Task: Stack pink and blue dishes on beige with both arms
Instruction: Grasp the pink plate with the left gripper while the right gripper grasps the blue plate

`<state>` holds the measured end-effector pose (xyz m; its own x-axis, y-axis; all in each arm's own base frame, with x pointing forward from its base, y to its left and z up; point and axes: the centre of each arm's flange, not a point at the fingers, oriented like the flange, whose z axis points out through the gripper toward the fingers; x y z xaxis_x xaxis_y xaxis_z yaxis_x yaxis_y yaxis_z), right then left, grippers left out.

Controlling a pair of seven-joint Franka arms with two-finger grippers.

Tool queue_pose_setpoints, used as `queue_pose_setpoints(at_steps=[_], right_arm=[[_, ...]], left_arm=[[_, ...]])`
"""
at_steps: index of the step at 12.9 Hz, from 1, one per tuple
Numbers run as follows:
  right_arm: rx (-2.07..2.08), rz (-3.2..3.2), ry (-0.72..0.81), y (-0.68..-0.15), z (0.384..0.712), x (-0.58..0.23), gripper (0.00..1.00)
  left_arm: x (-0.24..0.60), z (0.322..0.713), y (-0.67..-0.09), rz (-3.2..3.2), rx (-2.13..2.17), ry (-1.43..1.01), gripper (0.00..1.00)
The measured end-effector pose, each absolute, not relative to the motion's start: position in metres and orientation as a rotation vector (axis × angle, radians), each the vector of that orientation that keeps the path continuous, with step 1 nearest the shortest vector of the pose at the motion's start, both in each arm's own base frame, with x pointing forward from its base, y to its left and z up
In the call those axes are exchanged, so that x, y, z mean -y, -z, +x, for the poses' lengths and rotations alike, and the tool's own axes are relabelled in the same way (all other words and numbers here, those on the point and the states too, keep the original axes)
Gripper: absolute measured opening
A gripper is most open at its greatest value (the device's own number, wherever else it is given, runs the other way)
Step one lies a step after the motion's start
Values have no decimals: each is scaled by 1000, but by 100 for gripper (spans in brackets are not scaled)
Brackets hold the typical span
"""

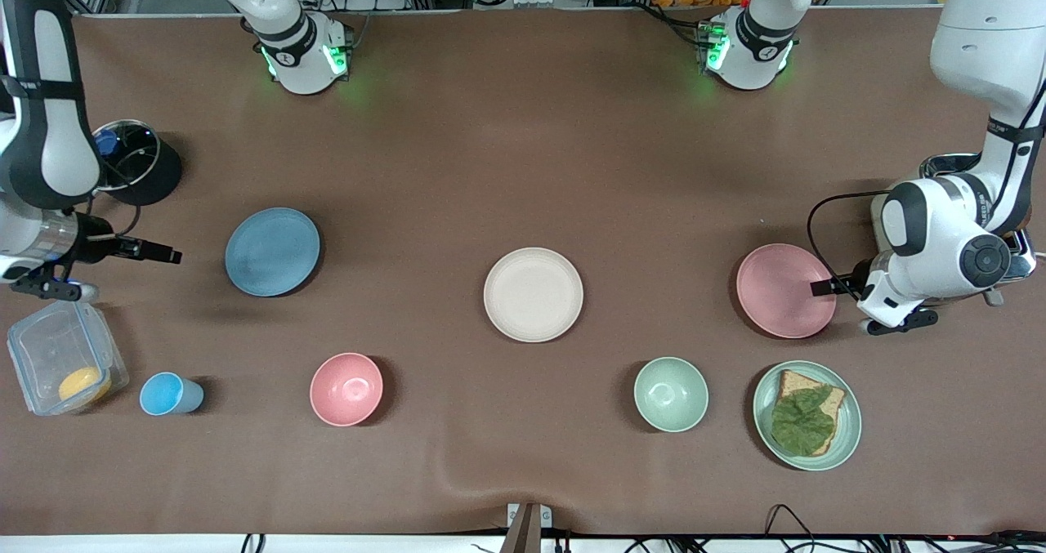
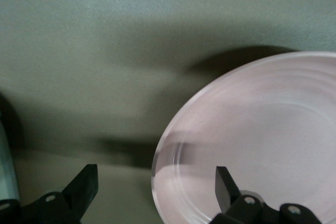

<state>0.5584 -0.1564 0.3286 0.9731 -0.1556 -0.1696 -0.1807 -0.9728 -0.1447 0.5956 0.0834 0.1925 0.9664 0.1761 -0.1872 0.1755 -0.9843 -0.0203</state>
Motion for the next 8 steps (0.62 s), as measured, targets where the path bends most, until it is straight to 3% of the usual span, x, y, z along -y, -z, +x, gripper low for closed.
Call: queue_pose_setpoints(at_steps=[3, 8], right_arm=[[-219, -2897, -239, -278, 543, 171, 100], [-104, -2883, -271, -215, 544, 164, 100]], left_arm=[[-86, 594, -182, -3113, 275, -306, 92], [-87, 595, -182, -3117, 254, -303, 40]])
